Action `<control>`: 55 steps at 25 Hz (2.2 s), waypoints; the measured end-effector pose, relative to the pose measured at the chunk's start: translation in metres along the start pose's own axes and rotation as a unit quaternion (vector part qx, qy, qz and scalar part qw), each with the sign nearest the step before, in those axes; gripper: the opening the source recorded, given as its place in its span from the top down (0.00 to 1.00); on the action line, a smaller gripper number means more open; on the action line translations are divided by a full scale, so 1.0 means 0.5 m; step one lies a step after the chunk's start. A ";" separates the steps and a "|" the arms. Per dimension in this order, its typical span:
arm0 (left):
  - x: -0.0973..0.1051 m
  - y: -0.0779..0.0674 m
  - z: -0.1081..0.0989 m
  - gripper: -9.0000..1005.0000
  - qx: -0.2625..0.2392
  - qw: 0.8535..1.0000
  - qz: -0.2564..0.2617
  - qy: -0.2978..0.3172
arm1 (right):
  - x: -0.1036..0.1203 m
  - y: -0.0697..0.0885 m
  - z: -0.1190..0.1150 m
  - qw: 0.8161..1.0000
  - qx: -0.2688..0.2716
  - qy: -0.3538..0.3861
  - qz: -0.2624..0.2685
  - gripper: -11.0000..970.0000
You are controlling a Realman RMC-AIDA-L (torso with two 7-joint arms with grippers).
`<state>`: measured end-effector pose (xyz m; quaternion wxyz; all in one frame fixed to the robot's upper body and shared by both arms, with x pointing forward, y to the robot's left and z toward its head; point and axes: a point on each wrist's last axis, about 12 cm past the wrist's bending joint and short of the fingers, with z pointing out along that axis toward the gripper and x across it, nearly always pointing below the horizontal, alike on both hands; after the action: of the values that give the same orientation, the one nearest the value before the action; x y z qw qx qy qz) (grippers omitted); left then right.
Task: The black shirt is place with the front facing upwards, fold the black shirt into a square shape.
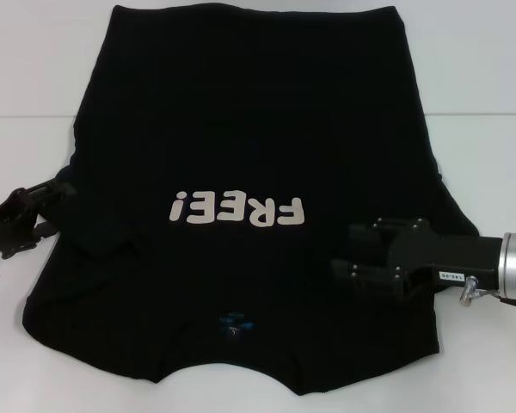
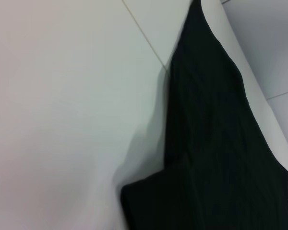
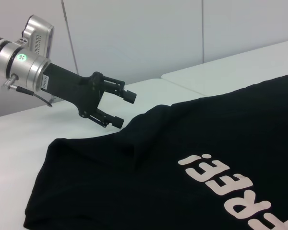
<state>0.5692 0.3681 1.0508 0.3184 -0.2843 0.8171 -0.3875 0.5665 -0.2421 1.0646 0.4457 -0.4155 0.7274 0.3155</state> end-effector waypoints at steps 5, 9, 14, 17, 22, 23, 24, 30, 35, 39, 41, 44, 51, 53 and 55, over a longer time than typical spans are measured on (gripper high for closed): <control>0.001 0.003 0.005 0.15 -0.010 1.000 -0.001 -0.008 | 0.000 0.000 0.000 1.000 0.000 0.000 0.000 0.31; 0.005 0.004 0.010 0.15 -0.013 1.000 -0.001 -0.013 | 0.001 0.000 0.000 1.000 0.000 0.000 0.000 0.31; 0.006 -0.003 0.018 0.15 -0.012 1.000 0.003 -0.012 | 0.002 0.001 -0.001 1.000 -0.001 0.000 0.001 0.31; 0.007 -0.004 0.021 0.15 -0.014 1.000 0.002 -0.014 | 0.003 0.002 -0.002 1.000 -0.001 0.000 0.002 0.31; 0.007 -0.004 0.023 0.15 -0.016 1.000 0.004 -0.014 | 0.006 0.003 -0.004 1.000 -0.001 0.000 0.004 0.31; 0.007 -0.005 0.023 0.15 -0.016 1.000 0.004 -0.014 | 0.006 0.003 -0.004 1.000 -0.001 0.000 0.004 0.31; 0.007 -0.005 0.023 0.15 -0.016 1.000 0.004 -0.014 | 0.006 0.003 -0.004 1.000 -0.001 0.000 0.004 0.31; 0.006 -0.015 0.031 0.15 -0.009 1.000 0.005 -0.014 | 0.006 0.003 -0.004 1.000 -0.001 0.000 0.004 0.31; 0.003 -0.040 0.046 0.15 0.008 1.000 0.008 -0.010 | 0.006 0.003 -0.004 1.000 -0.001 0.000 0.004 0.31; 0.001 -0.069 0.061 0.15 0.025 1.000 0.016 -0.001 | 0.006 0.003 -0.004 1.000 -0.001 0.000 0.004 0.31; 0.002 -0.077 0.062 0.15 0.036 0.999 0.019 0.008 | 0.006 0.003 -0.004 1.000 -0.001 0.000 0.004 0.31; -0.001 -0.076 0.052 0.15 0.049 0.999 0.014 0.011 | 0.006 0.003 -0.004 1.000 -0.001 0.000 0.004 0.31; -0.001 -0.054 0.029 0.15 0.061 0.998 -0.013 -0.005 | 0.004 0.002 -0.003 1.000 0.000 0.000 0.001 0.31; -0.004 -0.043 0.021 0.15 0.052 0.998 -0.013 -0.011 | 0.004 0.002 -0.002 1.000 0.000 0.000 0.000 0.31; -0.009 -0.029 0.012 0.15 0.041 0.999 -0.016 -0.019 | 0.004 0.002 -0.002 1.000 0.000 0.000 0.000 0.31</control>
<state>0.5796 0.3609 1.0613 0.3393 -0.2912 0.7896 -0.4203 0.5648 -0.2431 1.0635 0.4455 -0.4156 0.7274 0.3158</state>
